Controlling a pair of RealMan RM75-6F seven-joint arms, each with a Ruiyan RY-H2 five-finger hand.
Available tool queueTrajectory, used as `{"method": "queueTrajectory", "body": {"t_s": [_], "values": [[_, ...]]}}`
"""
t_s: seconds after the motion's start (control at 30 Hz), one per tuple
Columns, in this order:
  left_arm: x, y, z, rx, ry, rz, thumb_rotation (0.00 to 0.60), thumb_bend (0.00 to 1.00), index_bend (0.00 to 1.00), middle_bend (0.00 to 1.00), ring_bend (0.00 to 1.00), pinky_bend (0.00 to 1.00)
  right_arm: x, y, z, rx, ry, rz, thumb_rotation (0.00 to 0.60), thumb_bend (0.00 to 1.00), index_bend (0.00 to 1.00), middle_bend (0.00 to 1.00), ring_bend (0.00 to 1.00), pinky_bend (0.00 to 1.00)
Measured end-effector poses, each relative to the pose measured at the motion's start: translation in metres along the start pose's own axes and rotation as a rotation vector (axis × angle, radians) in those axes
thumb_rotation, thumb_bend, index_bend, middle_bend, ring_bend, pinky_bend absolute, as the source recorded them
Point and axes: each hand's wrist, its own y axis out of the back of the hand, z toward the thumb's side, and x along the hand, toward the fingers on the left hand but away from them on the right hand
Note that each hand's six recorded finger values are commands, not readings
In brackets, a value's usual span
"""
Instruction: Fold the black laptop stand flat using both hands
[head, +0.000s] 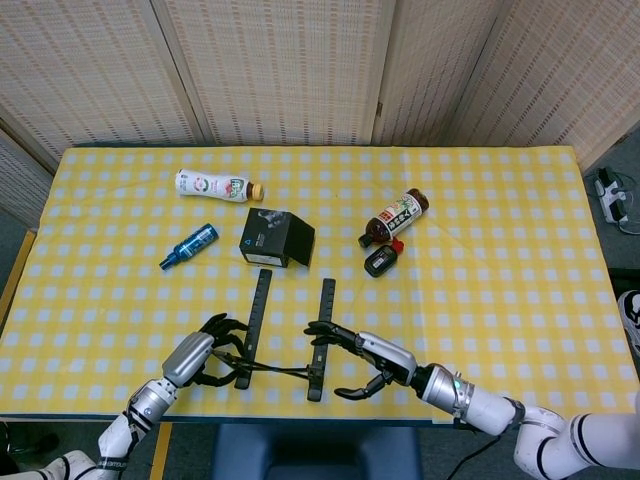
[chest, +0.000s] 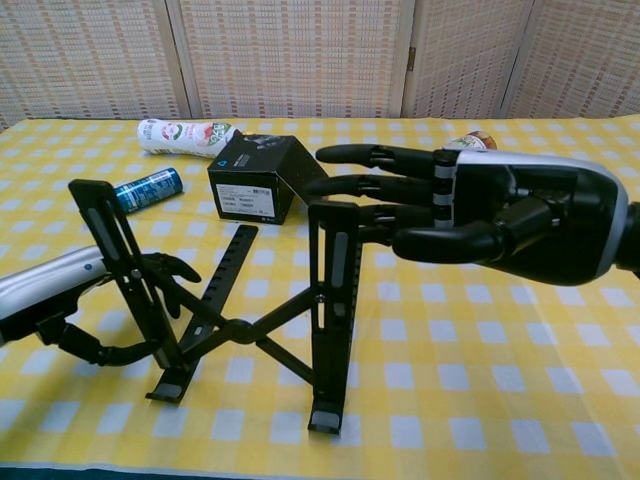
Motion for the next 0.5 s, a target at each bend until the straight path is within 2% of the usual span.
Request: {"method": "queueTrajectory", "body": {"t_s": [0.2, 0.5], "values": [[0.008, 0.003, 0.002, 0.024, -0.008, 0.002, 0.600, 0.36, 0.52, 0.24, 0.16, 0.00, 0.002, -0.001, -0.002, 0.000, -0.006, 0.001, 0.600, 0.34, 0.00, 0.08, 0.11, 0.00], [-0.004, 0.003, -0.001, 0.043, 0.004, -0.008, 0.600, 0.37, 0.54, 0.25, 0.16, 0.00, -0.002, -0.010, -0.007, 0.004, -0.018, 0.038, 0.600, 0.34, 0.00, 0.08, 0.11, 0.00]]}}
